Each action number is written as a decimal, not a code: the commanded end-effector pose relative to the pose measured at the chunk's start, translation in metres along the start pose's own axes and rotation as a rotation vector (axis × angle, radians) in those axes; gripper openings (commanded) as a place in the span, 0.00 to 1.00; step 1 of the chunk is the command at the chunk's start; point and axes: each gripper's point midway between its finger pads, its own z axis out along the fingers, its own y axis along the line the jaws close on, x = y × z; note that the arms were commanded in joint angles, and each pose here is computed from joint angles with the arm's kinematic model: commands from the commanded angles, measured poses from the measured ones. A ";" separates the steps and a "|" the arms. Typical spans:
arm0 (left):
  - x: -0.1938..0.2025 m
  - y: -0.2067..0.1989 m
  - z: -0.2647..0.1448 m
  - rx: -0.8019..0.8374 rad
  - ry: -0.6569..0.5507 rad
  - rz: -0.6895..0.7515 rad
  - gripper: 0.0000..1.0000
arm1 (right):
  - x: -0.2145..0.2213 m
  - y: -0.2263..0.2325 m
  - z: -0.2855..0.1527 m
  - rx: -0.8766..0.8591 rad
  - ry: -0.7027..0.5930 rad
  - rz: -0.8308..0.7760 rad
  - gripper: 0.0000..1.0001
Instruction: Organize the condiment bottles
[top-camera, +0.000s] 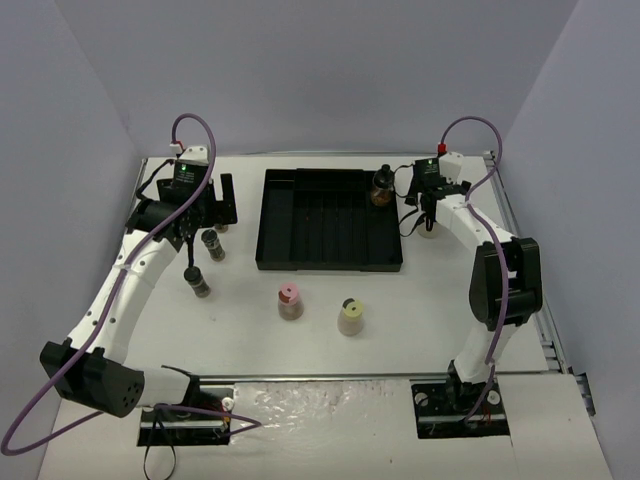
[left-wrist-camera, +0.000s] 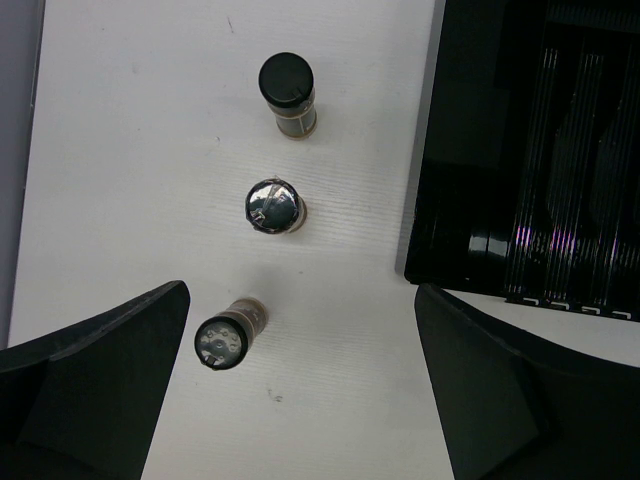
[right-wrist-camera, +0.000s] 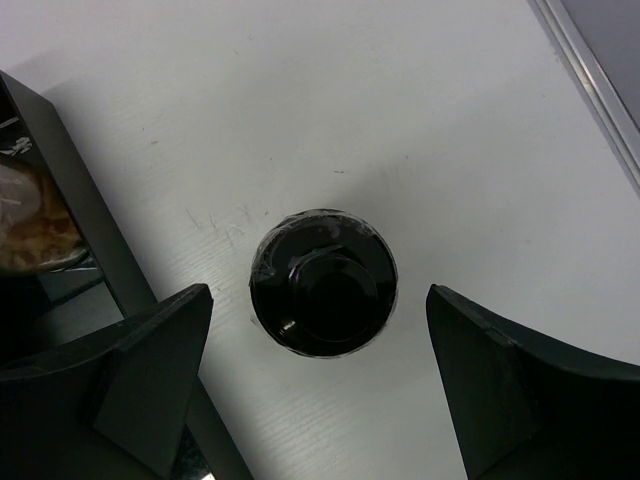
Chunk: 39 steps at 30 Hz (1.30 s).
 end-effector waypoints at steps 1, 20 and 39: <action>-0.023 -0.001 -0.016 0.022 -0.091 -0.018 0.93 | 0.002 0.002 0.012 0.008 -0.018 0.039 0.85; -0.022 -0.002 -0.013 0.019 -0.085 -0.015 0.93 | 0.014 -0.013 0.026 0.066 -0.022 0.031 0.04; -0.022 -0.003 -0.009 0.017 -0.082 -0.020 0.93 | -0.084 0.024 -0.088 -0.115 -0.227 0.058 0.00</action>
